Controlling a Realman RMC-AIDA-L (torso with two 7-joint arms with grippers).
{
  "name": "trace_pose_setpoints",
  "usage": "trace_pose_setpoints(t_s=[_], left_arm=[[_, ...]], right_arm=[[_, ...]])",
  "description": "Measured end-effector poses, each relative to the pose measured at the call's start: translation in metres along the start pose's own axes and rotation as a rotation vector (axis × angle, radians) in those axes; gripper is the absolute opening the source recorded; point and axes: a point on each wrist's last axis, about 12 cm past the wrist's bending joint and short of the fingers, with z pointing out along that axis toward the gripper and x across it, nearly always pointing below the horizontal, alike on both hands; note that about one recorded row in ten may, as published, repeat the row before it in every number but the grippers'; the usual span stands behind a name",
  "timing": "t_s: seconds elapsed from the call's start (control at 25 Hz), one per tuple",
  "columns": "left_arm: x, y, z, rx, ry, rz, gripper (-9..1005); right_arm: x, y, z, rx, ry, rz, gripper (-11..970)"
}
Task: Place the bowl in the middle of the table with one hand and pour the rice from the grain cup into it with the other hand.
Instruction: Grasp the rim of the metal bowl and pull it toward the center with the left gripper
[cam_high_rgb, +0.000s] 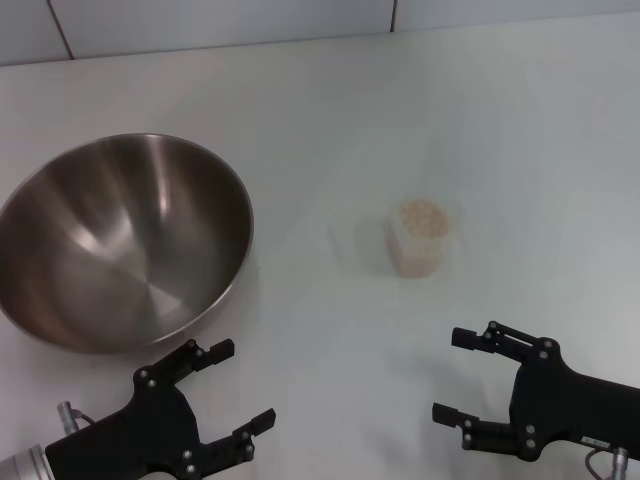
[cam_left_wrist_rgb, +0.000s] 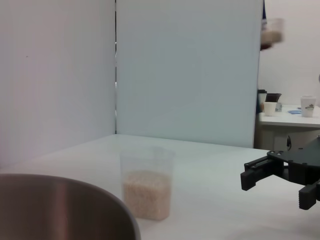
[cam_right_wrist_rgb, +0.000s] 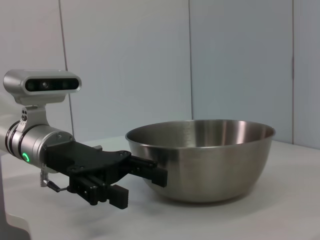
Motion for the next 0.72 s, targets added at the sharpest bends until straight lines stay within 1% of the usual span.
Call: trace_pose_setpoints(t_s=[0.28,0.36,0.44,0.52,0.56,0.6,0.64,0.68,0.72], left_arm=[[-0.001,0.001,0.001,0.003,-0.003,0.002,834],[-0.005,-0.001,0.001,0.024,-0.039,0.003,834],[-0.017,-0.003,0.0,0.056,-0.13,0.001,835],[-0.042,0.0,-0.006,0.088,-0.324,-0.028,835],[-0.059,0.009,-0.01,0.092,-0.428,-0.065,835],[-0.059,0.009,-0.01,0.092,-0.428,-0.065,835],[-0.079,0.028,-0.014,0.085,-0.501,-0.115,835],[-0.079,0.028,-0.014,0.085,-0.501,-0.115,835],[-0.085,0.036,-0.016,0.073,-0.505,-0.128,835]], right_arm=[[0.0,0.0,0.0,0.001,0.0,0.0,816],[0.0,0.0,0.0,0.002,-0.001,0.0,815],[0.0,0.0,0.0,0.002,-0.001,0.0,815],[0.0,0.0,0.0,0.002,-0.001,0.001,815],[0.0,0.0,0.0,0.002,-0.002,0.002,815],[0.0,0.0,0.0,0.002,-0.002,0.002,815],[0.0,0.0,0.0,0.001,-0.004,0.003,815],[0.0,0.0,0.0,0.001,-0.004,0.003,815],[0.0,0.001,0.0,0.0,-0.006,0.003,815]])
